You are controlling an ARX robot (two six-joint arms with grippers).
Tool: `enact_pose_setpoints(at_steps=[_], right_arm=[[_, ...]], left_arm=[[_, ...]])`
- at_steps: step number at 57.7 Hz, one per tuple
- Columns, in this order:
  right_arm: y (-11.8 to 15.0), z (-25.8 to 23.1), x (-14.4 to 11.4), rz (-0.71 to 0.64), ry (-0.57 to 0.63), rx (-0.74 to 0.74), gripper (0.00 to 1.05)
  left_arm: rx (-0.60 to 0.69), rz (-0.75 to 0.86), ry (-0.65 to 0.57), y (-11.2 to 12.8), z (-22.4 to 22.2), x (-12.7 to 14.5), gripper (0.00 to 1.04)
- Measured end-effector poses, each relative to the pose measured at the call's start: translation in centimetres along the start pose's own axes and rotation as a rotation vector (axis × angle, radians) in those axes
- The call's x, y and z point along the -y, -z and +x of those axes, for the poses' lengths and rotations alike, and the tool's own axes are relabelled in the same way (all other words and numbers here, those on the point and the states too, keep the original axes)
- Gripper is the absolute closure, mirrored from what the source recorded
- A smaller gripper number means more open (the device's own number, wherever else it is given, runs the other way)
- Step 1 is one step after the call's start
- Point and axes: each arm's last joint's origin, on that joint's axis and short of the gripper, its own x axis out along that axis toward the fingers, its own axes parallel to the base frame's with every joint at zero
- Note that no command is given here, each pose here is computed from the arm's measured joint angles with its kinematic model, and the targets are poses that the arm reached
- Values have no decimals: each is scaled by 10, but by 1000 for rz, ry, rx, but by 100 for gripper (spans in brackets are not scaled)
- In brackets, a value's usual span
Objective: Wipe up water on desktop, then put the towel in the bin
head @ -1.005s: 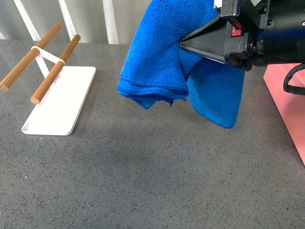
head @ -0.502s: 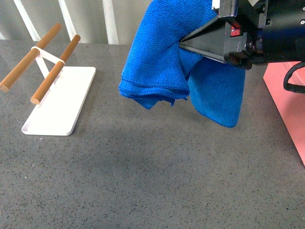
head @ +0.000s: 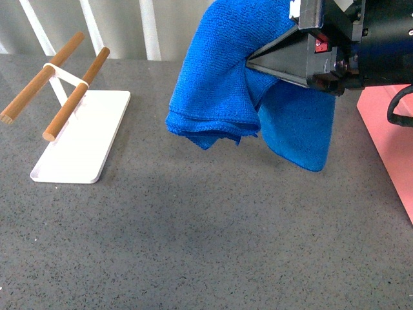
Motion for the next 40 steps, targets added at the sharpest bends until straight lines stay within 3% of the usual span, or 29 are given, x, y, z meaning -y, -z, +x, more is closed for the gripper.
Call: enact_pose_setpoints(at_steps=[11,18,30,40], right_arm=[[2,-2,5,-5,19,-30,101],[6,1,17,2,72,-99,101],[49,19,68,35,278,-444,101],[65,30,99,-25,404,-615,101]], left_arm=[[-3,0,0,0,0,0,98],[-3,0,0,0,0,0,78],[-4,0,0,0,0,0,30],[-4,0,0,0,0,0,5]])
